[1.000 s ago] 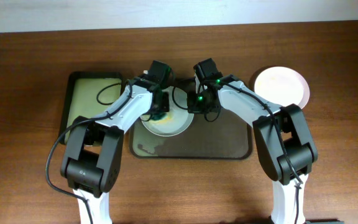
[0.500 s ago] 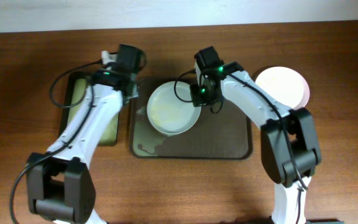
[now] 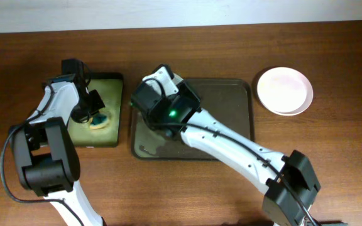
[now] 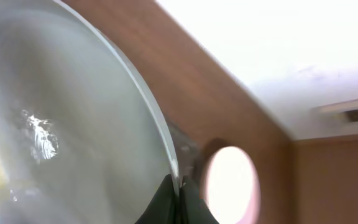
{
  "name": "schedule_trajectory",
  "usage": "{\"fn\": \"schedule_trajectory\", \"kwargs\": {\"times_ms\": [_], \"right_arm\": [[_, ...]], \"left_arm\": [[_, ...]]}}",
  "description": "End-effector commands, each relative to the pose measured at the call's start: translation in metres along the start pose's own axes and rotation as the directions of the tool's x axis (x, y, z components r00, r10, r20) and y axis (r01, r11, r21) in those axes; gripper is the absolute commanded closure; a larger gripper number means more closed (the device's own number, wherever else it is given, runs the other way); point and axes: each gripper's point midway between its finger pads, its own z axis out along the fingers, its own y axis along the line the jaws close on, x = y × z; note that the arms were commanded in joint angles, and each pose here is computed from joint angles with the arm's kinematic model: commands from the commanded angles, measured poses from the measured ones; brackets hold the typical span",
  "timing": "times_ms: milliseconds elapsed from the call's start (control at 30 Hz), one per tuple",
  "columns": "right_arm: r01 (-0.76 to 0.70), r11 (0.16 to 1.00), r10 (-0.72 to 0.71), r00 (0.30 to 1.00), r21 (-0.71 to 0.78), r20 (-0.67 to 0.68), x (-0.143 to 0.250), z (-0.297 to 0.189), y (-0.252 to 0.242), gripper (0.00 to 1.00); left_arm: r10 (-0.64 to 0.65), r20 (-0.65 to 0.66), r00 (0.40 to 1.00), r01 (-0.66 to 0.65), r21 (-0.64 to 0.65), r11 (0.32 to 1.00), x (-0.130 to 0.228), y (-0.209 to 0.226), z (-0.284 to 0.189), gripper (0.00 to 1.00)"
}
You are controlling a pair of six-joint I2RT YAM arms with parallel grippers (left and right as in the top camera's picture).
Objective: Clean dirty plates on tray and stack at the side
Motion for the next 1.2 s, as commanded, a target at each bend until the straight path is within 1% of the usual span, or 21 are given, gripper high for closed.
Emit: {"fn": "schedule_trajectory", "kwargs": {"times_ms": [0, 100, 133, 167, 267, 333, 400, 467, 500, 533, 600, 633, 667, 767, 800, 833, 900, 933, 1000, 1067, 1167], "right_arm": [[0.003, 0.986, -0.010, 0.999, 0.167, 0.040, -0.011, -0.016, -0.039, 0.96], [0.003, 0.986, -0.010, 0.999, 0.168, 0.040, -0.011, -0.016, -0.040, 0.96], [0.016, 0.985, -0.023, 0.999, 0.169, 0.038, -0.012, -0.016, -0.040, 0.96], [0.027, 0.985, -0.036, 0.998, 0.170, 0.047, -0.015, -0.016, -0.040, 0.96], [0.071, 0.981, -0.086, 0.994, 0.183, 0.075, -0.028, -0.017, -0.041, 0.96], [0.068, 0.962, -0.092, 0.993, 0.264, 0.078, -0.034, -0.021, -0.056, 0.96], [0.101, 0.901, -0.126, 0.992, 0.422, 0.030, -0.034, -0.031, -0.083, 0.96], [0.115, 0.902, -0.138, 0.990, 0.417, 0.027, -0.034, -0.030, -0.082, 0.96], [0.108, 0.932, -0.135, 0.989, 0.347, 0.054, -0.036, -0.025, -0.070, 0.96], [0.111, 0.983, -0.127, 0.986, 0.148, 0.103, -0.038, -0.016, -0.034, 0.96], [0.197, 0.965, -0.176, 0.976, -0.173, 0.130, -0.029, -0.007, 0.024, 0.96], [0.203, 0.960, -0.182, 0.976, -0.195, 0.121, -0.026, -0.003, 0.028, 0.96], [0.195, 0.970, -0.182, 0.978, -0.143, 0.101, -0.025, 0.001, 0.016, 0.96], [0.068, 0.983, -0.086, 0.991, 0.170, 0.099, -0.041, -0.019, -0.060, 0.96], [0.024, 0.980, -0.048, 0.992, 0.196, 0.118, -0.044, -0.026, -0.074, 0.96], [-0.004, 0.987, -0.018, 0.990, 0.159, 0.137, -0.047, -0.028, -0.072, 0.96], [-0.123, 0.986, 0.137, 0.983, -0.115, 0.123, -0.043, -0.007, -0.031, 0.96], [-0.082, 0.974, 0.096, 0.994, -0.210, 0.055, -0.025, 0.016, -0.008, 0.96], [-0.132, 0.973, 0.117, 0.989, -0.187, -0.089, 0.011, 0.045, -0.011, 0.96], [-0.377, 0.918, 0.357, 0.921, -0.120, -0.158, 0.023, 0.053, -0.048, 0.96], [-0.604, 0.769, 0.588, 0.797, -0.208, -0.136, 0.020, 0.049, -0.128, 0.96]], "left_arm": [[0.011, 0.008, 1.000, -0.011, 0.030, 0.999, -0.004, -0.005, -0.003, 0.58], [0.009, 0.031, 0.999, -0.011, 0.038, 0.999, -0.013, -0.008, -0.018, 0.18], [0.006, 0.042, 0.999, -0.008, 0.041, 0.999, -0.017, -0.007, -0.032, 0.08], [0.002, 0.065, 0.998, -0.005, 0.049, 0.999, -0.021, -0.007, -0.054, 0.06], [-0.001, 0.119, 0.993, -0.007, 0.068, 0.998, -0.024, -0.007, -0.088, 0.04], [-0.003, 0.147, 0.989, -0.008, 0.078, 0.997, -0.023, -0.006, -0.106, 0.02], [-0.004, 0.161, 0.987, -0.009, 0.083, 0.997, -0.020, -0.005, -0.120, 0.00], [-0.003, 0.149, 0.989, -0.009, 0.079, 0.997, -0.017, -0.004, -0.119, 0.01], [-0.002, 0.147, 0.989, -0.009, 0.078, 0.997, -0.017, -0.004, -0.119, 0.01], [-0.003, 0.147, 0.989, -0.009, 0.078, 0.997, -0.017, -0.004, -0.119, 0.01], [-0.002, 0.147, 0.989, -0.009, 0.078, 0.997, -0.017, -0.004, -0.119, 0.01], [-0.002, 0.147, 0.989, -0.009, 0.078, 0.997, -0.017, -0.004, -0.119, 0.01], [-0.002, 0.147, 0.989, -0.009, 0.078, 0.997, -0.017, -0.004, -0.119, 0.01], [-0.002, 0.147, 0.989, -0.009, 0.078, 0.997, -0.017, -0.004, -0.119, 0.01], [-0.002, 0.148, 0.989, -0.009, 0.078, 0.997, -0.017, -0.004, -0.119, 0.01], [-0.002, 0.147, 0.989, -0.009, 0.078, 0.997, -0.017, -0.004, -0.119, 0.01], [-0.002, 0.147, 0.989, -0.009, 0.078, 0.997, -0.017, -0.004, -0.119, 0.01], [-0.002, 0.147, 0.989, -0.009, 0.078, 0.997, -0.017, -0.004, -0.119, 0.01], [-0.002, 0.147, 0.989, -0.009, 0.078, 0.997, -0.017, -0.004, -0.119, 0.01], [-0.002, 0.147, 0.989, -0.009, 0.078, 0.997, -0.017, -0.004, -0.119, 0.01], [-0.002, 0.147, 0.989, -0.009, 0.078, 0.997, -0.017, -0.004, -0.119, 0.00]]}}
